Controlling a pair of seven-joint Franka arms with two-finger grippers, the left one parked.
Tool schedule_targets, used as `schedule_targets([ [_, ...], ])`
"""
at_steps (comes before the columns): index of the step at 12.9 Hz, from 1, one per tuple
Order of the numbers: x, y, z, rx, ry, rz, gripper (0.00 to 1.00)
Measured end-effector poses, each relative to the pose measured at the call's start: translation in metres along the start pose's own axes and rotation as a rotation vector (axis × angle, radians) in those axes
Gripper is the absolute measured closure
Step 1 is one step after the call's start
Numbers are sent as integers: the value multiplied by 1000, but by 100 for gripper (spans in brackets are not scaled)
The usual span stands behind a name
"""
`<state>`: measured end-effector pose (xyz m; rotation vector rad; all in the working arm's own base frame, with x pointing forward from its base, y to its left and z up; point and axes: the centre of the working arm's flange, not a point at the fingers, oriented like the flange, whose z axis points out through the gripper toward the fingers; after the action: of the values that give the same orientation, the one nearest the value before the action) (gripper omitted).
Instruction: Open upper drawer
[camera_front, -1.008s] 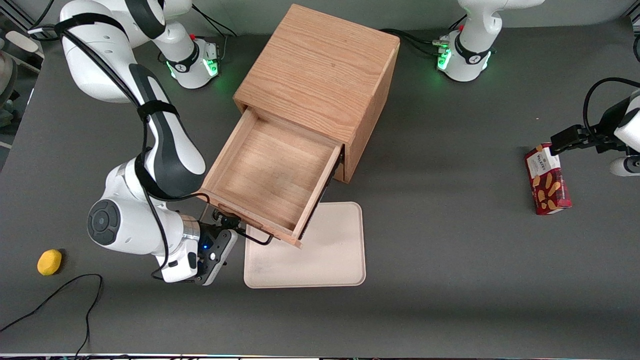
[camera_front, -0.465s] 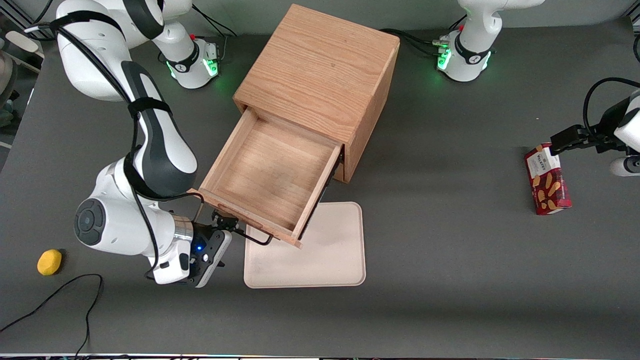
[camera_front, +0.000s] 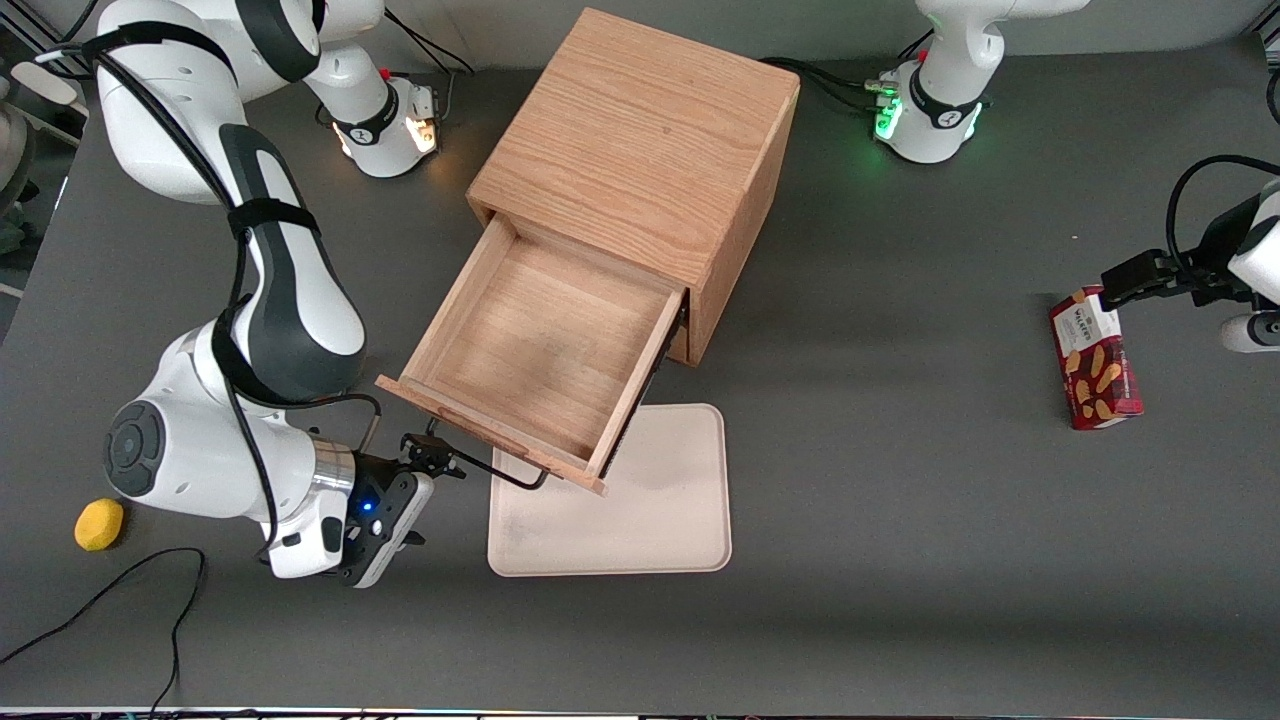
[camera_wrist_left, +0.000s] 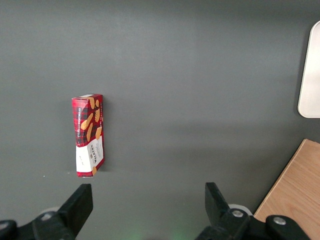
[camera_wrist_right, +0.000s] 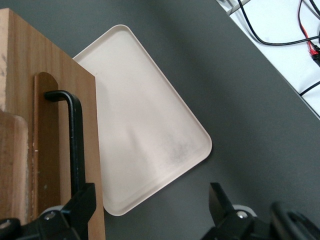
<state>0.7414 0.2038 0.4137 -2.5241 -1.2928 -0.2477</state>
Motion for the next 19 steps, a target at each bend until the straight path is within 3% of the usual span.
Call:
schedule_targets([
  [4, -5, 1, -28, 32, -16, 4, 0],
  [8, -23, -6, -89, 51, -59, 16, 0],
  [11, -56, -12, -129, 59, -160, 100, 0],
  [15, -99, -34, -153, -16, -296, 268, 1],
  [19, -144, -71, -164, -70, -386, 505, 0],
])
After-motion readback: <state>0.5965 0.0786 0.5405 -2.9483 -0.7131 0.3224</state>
